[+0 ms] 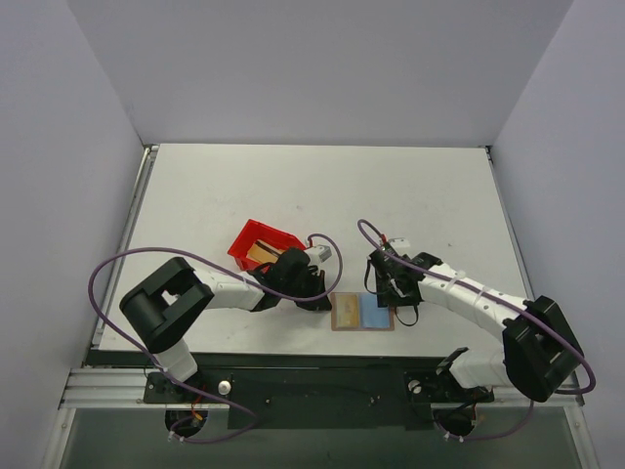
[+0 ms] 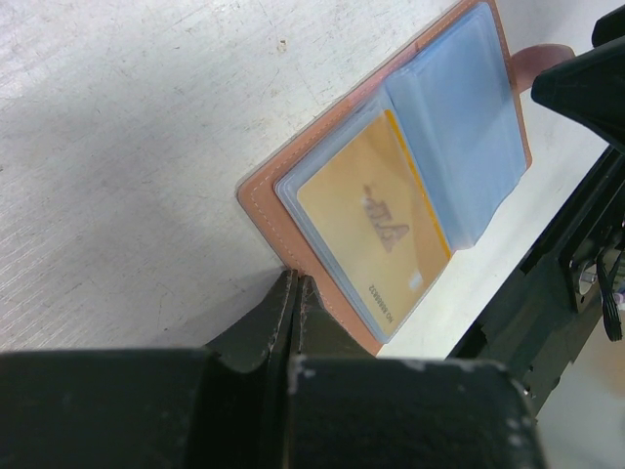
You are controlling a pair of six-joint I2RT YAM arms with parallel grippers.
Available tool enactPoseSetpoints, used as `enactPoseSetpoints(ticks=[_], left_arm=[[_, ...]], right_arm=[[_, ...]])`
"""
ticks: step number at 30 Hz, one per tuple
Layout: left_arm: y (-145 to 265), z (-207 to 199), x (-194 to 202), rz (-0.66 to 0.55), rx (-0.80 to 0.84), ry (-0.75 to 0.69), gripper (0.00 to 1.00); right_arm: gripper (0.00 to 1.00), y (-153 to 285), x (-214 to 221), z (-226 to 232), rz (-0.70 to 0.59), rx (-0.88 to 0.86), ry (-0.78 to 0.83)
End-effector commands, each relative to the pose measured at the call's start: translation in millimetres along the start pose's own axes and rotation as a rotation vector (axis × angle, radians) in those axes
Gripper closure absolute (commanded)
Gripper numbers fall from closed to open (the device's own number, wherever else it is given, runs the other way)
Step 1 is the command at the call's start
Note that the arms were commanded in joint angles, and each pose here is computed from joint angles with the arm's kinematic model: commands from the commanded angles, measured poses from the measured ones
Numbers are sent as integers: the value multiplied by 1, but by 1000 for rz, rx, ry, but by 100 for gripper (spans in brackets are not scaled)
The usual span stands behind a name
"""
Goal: Put the credit cards into the card holder
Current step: Close the card holder at the center of the board.
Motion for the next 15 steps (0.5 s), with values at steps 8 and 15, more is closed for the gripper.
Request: enactPoseSetpoints(ticks=[8, 15], left_arm=[[-4, 3, -6, 1, -13, -17, 100], [-4, 4, -6, 1, -14, -16, 100]], right_arm=[[84, 4, -2, -9, 11, 76, -5], [100, 14, -8, -7, -21, 39, -14]])
Point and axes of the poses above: each gripper's point midway between its finger pads, its own y axis back along the fingers, its own z axis along the line the jaws close on, x = y × z, the point moved 2 cm from there along y, back along the fingers, and after that the axes turned 2 degrees about y, right-handed, at the moved point
